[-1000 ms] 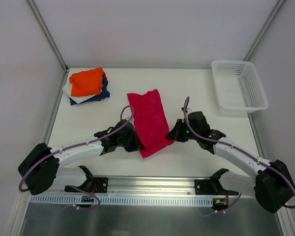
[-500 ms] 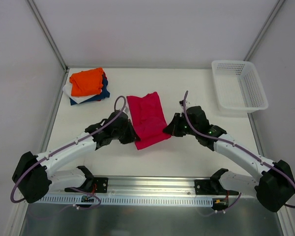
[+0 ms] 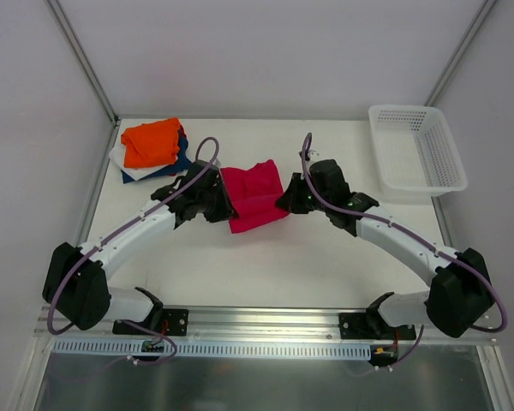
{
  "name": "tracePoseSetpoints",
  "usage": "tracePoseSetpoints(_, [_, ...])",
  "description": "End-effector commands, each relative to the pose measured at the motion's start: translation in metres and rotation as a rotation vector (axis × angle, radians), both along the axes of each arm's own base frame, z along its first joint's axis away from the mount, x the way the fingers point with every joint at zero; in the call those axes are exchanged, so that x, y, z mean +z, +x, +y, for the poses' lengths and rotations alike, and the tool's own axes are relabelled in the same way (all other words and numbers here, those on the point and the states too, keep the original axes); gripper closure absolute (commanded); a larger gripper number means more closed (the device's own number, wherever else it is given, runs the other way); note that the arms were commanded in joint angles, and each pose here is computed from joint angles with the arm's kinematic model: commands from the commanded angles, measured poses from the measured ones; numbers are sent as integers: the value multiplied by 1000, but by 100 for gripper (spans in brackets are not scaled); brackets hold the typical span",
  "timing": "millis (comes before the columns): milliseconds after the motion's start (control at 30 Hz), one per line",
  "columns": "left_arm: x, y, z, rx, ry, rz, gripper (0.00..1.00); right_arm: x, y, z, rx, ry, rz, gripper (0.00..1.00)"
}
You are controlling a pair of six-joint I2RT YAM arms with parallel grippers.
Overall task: Fold and stack the t-shirts
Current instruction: Fold the tshirt
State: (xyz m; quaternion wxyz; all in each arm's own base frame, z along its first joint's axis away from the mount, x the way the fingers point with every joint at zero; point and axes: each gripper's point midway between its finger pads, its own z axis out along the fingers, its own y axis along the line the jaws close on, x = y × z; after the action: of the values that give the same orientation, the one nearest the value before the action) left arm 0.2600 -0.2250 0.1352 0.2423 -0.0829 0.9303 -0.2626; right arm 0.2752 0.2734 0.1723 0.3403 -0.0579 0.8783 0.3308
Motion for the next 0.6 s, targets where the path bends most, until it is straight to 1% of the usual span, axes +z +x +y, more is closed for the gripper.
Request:
tracePoseSetpoints(0, [1, 15, 11, -22, 68, 0, 100, 23, 31, -2, -42, -30, -96, 100])
tracePoseSetpoints(167, [5, 45, 12, -18, 70, -8, 100, 29, 57, 1, -52, -44, -111, 100])
tracePoseSetpoints(200, [-2, 49, 11, -22, 75, 12, 100, 24, 64, 1, -56, -55, -102, 99])
tracePoseSetpoints(367, [-3, 82, 12, -22, 72, 14, 100, 25, 93, 2, -65, -58, -99, 100])
tracePoseSetpoints(433, [-5, 89, 11, -32, 69, 19, 100, 14, 103, 3, -67, -69, -75, 100])
tracePoseSetpoints(533, [-10, 105, 11, -30, 68, 29, 100, 16, 118, 6, -65, -58, -72, 100])
tracePoseSetpoints(567, [-13, 110, 10, -32, 64, 38, 100, 5, 124, 7, -64, -69, -52, 100])
